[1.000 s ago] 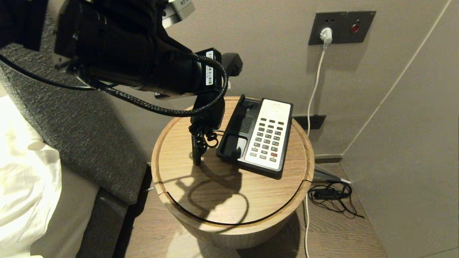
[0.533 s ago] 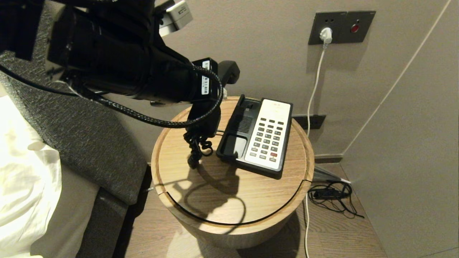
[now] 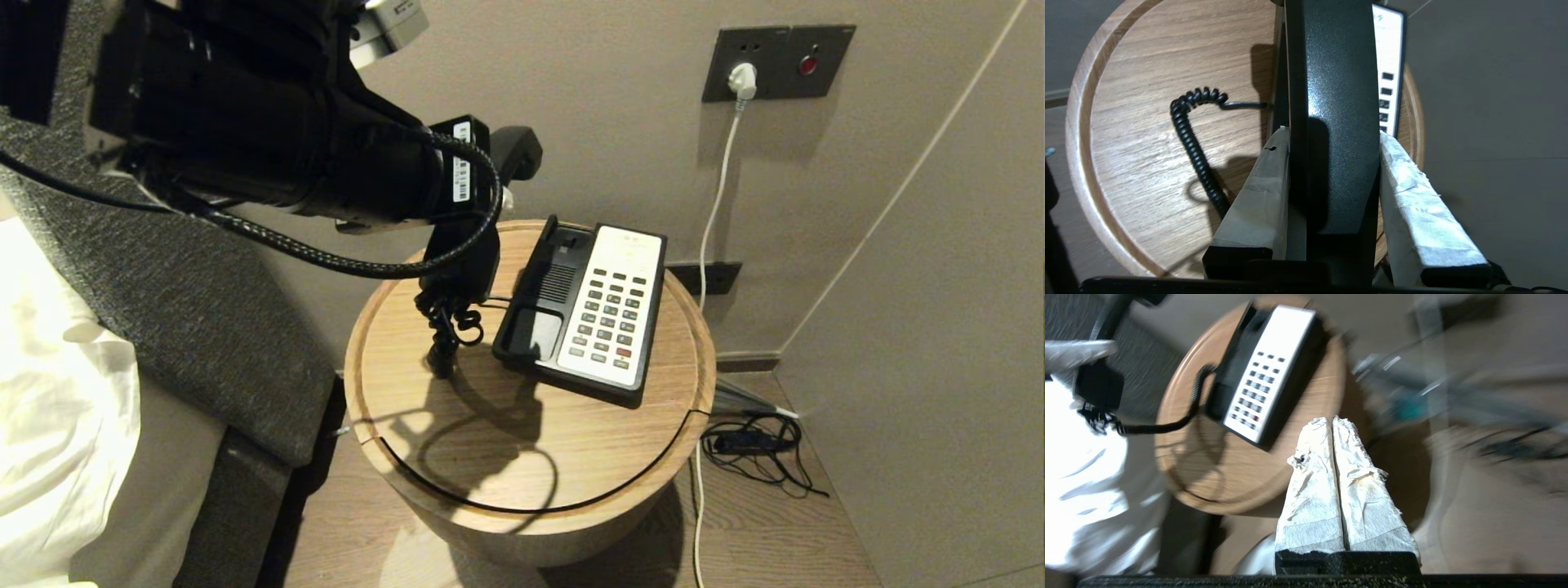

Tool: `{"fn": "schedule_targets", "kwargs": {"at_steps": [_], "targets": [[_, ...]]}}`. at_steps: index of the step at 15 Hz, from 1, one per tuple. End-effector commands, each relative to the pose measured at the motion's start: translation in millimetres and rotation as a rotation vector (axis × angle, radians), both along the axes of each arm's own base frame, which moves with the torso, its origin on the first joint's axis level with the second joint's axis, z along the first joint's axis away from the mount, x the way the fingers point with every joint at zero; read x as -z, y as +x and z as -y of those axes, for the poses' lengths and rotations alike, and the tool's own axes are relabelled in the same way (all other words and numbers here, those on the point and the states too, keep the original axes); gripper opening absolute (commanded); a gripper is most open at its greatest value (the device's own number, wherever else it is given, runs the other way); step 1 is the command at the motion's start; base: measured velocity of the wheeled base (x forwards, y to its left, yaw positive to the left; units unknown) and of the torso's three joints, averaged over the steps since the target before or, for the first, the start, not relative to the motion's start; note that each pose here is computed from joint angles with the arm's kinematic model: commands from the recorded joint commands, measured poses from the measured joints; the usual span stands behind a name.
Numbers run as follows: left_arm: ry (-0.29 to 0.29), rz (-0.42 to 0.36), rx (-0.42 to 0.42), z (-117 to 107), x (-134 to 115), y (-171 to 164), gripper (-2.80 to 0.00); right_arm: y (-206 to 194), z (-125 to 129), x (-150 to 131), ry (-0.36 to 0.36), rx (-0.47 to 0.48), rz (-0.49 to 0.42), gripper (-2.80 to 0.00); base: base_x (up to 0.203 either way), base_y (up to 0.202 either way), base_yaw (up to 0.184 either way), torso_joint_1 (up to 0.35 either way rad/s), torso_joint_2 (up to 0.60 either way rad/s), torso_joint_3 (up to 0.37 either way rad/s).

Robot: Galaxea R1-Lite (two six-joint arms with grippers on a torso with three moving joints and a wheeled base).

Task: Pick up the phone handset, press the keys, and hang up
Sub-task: Dial the number

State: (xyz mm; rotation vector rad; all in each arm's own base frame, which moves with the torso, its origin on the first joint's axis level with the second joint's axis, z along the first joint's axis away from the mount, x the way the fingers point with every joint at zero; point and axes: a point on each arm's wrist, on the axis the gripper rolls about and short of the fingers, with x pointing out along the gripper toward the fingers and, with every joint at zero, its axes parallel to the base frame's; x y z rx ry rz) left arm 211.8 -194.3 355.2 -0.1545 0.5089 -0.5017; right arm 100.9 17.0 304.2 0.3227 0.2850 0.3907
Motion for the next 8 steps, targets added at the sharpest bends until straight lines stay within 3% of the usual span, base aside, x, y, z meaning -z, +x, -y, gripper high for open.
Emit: {"fn": "schedule_targets", "kwargs": {"at_steps": [1, 5, 8], "targets": [[0.002, -0.004, -0.003, 0.7, 0.7, 0.8, -2.80, 93.3, -23.1, 16.8, -0.006, -0.078, -0.223, -2.80, 0.000, 0.000, 0.000, 0.000, 0.00, 0.000], [-0.014, 0.012, -0.015, -2.5, -5.0, 3.0, -2.80, 162.5, -87.2, 27.3, 0.024, -0.249, -0.381, -2.80, 0.000, 0.000, 0.000, 0.000, 0.00, 0.000], [-0.005, 0.021, -0.051, -10.3, -5.8, 7.6, -2.80, 184.5, -115.1, 45.6, 0.030, -0.283, -0.473, -2.80, 0.000, 0.000, 0.000, 0.000, 0.00, 0.000]]}}
